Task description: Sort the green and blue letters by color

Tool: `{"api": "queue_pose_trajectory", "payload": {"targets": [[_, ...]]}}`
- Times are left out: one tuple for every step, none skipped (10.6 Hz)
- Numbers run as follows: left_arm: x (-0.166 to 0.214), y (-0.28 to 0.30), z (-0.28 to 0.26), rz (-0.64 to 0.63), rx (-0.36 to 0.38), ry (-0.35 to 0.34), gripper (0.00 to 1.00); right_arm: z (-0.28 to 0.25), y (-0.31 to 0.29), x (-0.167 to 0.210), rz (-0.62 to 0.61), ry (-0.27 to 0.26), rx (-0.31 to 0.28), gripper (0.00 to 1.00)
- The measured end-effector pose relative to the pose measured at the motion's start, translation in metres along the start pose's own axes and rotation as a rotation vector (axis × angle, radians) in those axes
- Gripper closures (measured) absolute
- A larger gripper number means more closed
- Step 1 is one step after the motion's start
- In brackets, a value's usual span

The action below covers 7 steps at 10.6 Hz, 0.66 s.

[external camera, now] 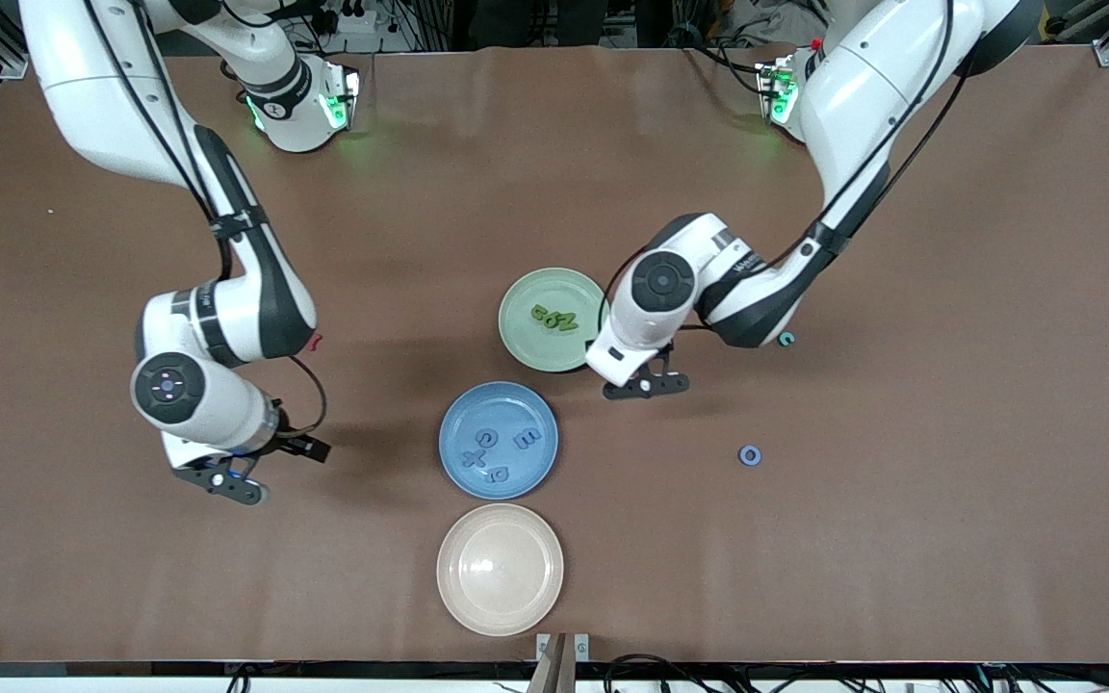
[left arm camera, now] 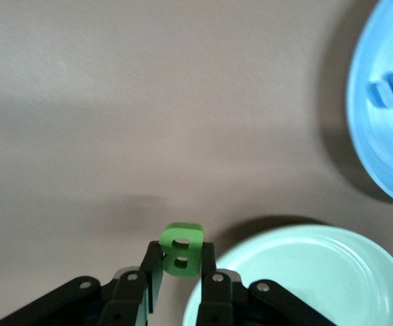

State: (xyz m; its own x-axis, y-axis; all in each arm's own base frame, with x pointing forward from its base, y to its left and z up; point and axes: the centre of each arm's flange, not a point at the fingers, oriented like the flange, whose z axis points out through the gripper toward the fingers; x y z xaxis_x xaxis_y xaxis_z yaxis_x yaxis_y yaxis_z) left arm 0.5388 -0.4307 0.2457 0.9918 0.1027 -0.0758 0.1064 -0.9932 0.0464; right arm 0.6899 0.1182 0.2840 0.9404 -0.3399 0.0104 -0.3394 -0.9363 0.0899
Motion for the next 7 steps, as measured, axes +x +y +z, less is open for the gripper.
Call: {"api": "queue_pose_trajectory", "payload": {"targets": [[-0.016, 0.015, 0.002, 0.001, 0.002, -0.001, 0.74, -0.008, 0.023, 0.009, -0.049, 0.011, -0.015, 0.00], [-0.037, 0.035, 0.006, 0.001, 0.011, 0.003, 0.74, -0.023, 0.047, 0.015, -0.106, 0.007, -0.034, 0.00], [-0.058, 0.052, 0.009, -0.008, 0.020, 0.009, 0.74, -0.041, 0.068, 0.018, -0.139, -0.010, -0.050, 0.00], [-0.077, 0.066, 0.011, -0.012, 0.024, 0.011, 0.74, -0.062, 0.087, 0.019, -0.161, -0.020, -0.055, 0.00], [-0.090, 0.076, 0.013, -0.010, 0.027, 0.011, 0.74, -0.085, 0.101, 0.018, -0.180, -0.021, -0.055, 0.00], [-0.102, 0.084, 0.015, -0.008, 0.029, 0.010, 0.74, -0.105, 0.111, 0.015, -0.184, -0.028, -0.056, 0.00], [-0.110, 0.089, 0.016, -0.007, 0.030, 0.010, 0.68, -0.123, 0.119, 0.009, -0.180, -0.036, -0.058, 0.00]]}}
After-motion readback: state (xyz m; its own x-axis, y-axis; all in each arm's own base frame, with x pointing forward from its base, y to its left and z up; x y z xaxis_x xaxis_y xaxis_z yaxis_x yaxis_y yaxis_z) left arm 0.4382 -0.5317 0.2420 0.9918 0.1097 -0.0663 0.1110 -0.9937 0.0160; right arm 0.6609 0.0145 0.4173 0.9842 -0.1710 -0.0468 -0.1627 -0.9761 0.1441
